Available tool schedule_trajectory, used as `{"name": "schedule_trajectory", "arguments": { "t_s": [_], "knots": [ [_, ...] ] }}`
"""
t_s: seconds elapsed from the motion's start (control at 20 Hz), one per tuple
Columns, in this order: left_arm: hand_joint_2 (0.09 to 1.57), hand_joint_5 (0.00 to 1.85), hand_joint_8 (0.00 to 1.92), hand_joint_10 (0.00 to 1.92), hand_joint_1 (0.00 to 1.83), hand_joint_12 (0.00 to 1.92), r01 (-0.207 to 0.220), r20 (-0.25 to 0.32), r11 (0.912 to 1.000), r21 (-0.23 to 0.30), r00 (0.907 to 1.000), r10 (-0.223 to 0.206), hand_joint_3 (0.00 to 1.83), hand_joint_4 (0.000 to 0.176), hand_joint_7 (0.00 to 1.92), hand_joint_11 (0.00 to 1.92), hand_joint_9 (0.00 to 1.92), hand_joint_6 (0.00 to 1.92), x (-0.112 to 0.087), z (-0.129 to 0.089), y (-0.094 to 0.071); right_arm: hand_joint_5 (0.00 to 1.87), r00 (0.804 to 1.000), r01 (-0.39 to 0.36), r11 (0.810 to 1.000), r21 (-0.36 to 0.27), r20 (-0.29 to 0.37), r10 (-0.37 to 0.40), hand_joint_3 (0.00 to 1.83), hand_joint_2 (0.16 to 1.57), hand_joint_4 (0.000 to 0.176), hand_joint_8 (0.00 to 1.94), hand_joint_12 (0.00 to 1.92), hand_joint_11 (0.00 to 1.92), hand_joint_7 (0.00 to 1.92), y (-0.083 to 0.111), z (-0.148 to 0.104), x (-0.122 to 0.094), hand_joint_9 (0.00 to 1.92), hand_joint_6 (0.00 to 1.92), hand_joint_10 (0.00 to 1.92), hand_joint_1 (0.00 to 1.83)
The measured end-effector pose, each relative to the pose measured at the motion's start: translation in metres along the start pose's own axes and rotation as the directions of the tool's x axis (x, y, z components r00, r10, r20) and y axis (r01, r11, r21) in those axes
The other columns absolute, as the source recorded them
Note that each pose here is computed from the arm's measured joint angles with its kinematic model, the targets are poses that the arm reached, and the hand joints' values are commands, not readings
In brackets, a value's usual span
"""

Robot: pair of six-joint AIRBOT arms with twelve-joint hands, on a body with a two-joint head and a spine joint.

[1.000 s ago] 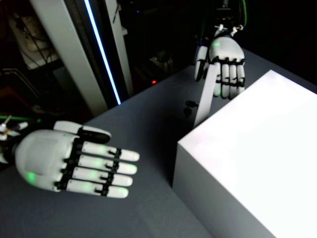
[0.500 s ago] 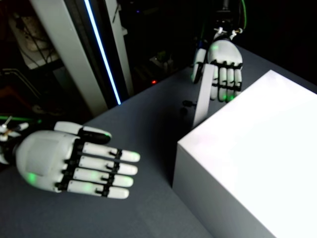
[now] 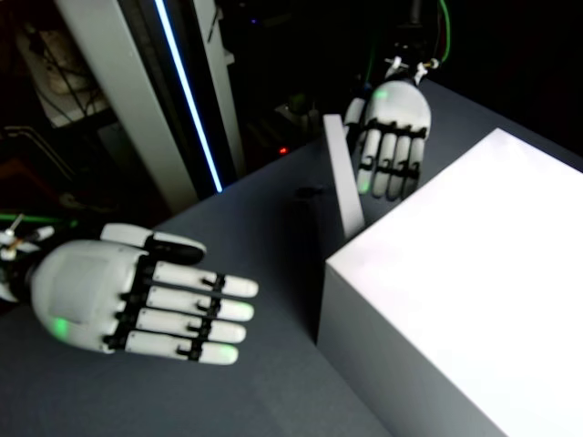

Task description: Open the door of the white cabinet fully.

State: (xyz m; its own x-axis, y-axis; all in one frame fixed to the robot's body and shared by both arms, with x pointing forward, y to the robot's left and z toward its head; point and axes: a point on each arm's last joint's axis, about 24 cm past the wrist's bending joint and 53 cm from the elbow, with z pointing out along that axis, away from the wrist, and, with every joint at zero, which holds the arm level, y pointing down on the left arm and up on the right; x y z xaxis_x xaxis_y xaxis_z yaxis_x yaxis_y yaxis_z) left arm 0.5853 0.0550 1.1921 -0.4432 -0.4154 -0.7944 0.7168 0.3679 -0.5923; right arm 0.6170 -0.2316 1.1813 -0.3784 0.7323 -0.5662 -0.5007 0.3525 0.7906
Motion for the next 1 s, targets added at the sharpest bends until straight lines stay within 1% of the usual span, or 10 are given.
{"name": "schedule_trajectory", "arguments": {
  "t_s": [0.2, 0.3, 0.35, 0.4, 0.5, 0.55, 0.7, 0.75, 0.85, 1.0],
  "knots": [
    [1.48, 0.07, 0.00, 0.00, 0.08, 0.18, 0.003, -0.026, 0.9999, 0.017, 0.9997, -0.002, 0.01, 0.000, 0.05, 0.06, 0.08, 0.00, 0.005, 0.010, -0.002, 0.25, 1.000, 0.000, 1.000, 0.001, 0.000, 0.000, 0.00, 1.40, 0.000, 0.00, 0.01, 0.19, 0.27, 0.000, 0.000, 0.000, 0.22, 0.00, 0.00, 0.40],
    [1.49, 0.08, 0.00, 0.00, 0.12, 0.18, -0.001, -0.042, 0.9994, 0.034, 0.9991, 0.002, 0.01, 0.000, 0.06, 0.04, 0.08, 0.00, 0.010, 0.013, -0.007, 0.26, 1.000, -0.001, 1.000, -0.001, 0.000, 0.001, 0.00, 1.40, 0.000, 0.00, 0.01, 0.19, 0.27, 0.000, 0.000, 0.000, 0.23, 0.00, 0.00, 0.40],
    [1.49, 0.11, 0.01, 0.01, 0.19, 0.20, 0.013, -0.048, 0.9990, 0.043, 0.9988, -0.011, 0.00, 0.000, 0.09, 0.06, 0.10, 0.01, 0.013, 0.016, -0.010, 0.26, 1.000, 0.000, 1.000, 0.000, -0.001, 0.000, 0.00, 1.40, 0.000, 0.00, 0.01, 0.19, 0.27, 0.000, 0.000, -0.001, 0.23, 0.00, 0.00, 0.42],
    [1.49, 0.11, 0.01, 0.01, 0.19, 0.20, 0.014, -0.051, 0.9989, 0.046, 0.9987, -0.011, 0.00, 0.000, 0.09, 0.06, 0.10, 0.01, 0.014, 0.017, -0.011, 0.26, 1.000, 0.000, 1.000, 0.000, 0.000, 0.000, 0.00, 1.40, 0.000, 0.00, 0.01, 0.19, 0.27, 0.000, 0.000, -0.001, 0.23, 0.00, 0.00, 0.42],
    [1.45, 0.12, 0.00, 0.01, 0.31, 0.21, 0.021, -0.060, 0.9982, 0.056, 0.9981, -0.017, 0.00, 0.000, 0.10, 0.11, 0.12, 0.00, 0.017, 0.019, -0.014, 0.26, 1.000, -0.001, 1.000, 0.001, 0.003, 0.001, 0.00, 1.40, 0.000, 0.00, 0.01, 0.20, 0.27, -0.001, 0.000, -0.002, 0.23, 0.00, 0.00, 0.47],
    [1.46, 0.12, 0.00, 0.00, 0.30, 0.21, 0.015, -0.064, 0.9981, 0.060, 0.9979, -0.012, 0.00, 0.000, 0.08, 0.11, 0.10, 0.00, 0.018, 0.020, -0.015, 0.26, 1.000, 0.000, 1.000, 0.000, 0.001, 0.000, 0.00, 1.40, 0.000, 0.00, 0.01, 0.20, 0.28, -0.001, 0.000, -0.001, 0.24, 0.00, 0.00, 0.45],
    [1.52, 0.09, 0.00, 0.00, 0.10, 0.17, 0.002, -0.064, 0.9975, 0.071, 0.9980, 0.002, 0.01, 0.000, 0.06, 0.06, 0.07, 0.00, 0.016, 0.023, -0.019, 0.25, 1.000, 0.000, 1.000, 0.000, 0.001, 0.000, 0.00, 1.40, 0.000, 0.00, 0.00, 0.19, 0.26, 0.000, 0.000, -0.001, 0.22, 0.00, 0.00, 0.45],
    [1.52, 0.08, 0.00, 0.00, 0.09, 0.16, -0.004, -0.067, 0.9972, 0.075, 0.9977, 0.009, 0.01, 0.000, 0.06, 0.04, 0.06, 0.00, 0.016, 0.025, -0.020, 0.25, 1.000, 0.000, 1.000, 0.000, 0.001, 0.000, 0.00, 1.40, 0.000, 0.00, 0.00, 0.19, 0.26, 0.000, 0.000, -0.001, 0.22, 0.00, 0.00, 0.46],
    [1.50, 0.11, 0.00, 0.00, 0.21, 0.15, -0.017, -0.069, 0.9955, 0.093, 0.9974, 0.023, 0.00, 0.000, 0.08, 0.06, 0.08, 0.01, 0.016, 0.030, -0.024, 0.25, 1.000, -0.001, 1.000, -0.001, 0.001, 0.001, 0.00, 1.41, 0.000, 0.00, 0.00, 0.20, 0.26, -0.001, 0.000, -0.001, 0.22, 0.00, 0.00, 0.46],
    [1.45, 0.16, 0.00, 0.00, 0.35, 0.13, -0.008, -0.070, 0.9921, 0.125, 0.9974, 0.017, 0.00, 0.000, 0.13, 0.13, 0.13, 0.00, 0.015, 0.039, -0.033, 0.25, 1.000, -0.004, 1.000, 0.001, -0.001, 0.004, 0.00, 1.40, 0.000, 0.00, 0.01, 0.21, 0.27, -0.002, 0.000, 0.001, 0.23, 0.00, 0.01, 0.46]
  ]
}}
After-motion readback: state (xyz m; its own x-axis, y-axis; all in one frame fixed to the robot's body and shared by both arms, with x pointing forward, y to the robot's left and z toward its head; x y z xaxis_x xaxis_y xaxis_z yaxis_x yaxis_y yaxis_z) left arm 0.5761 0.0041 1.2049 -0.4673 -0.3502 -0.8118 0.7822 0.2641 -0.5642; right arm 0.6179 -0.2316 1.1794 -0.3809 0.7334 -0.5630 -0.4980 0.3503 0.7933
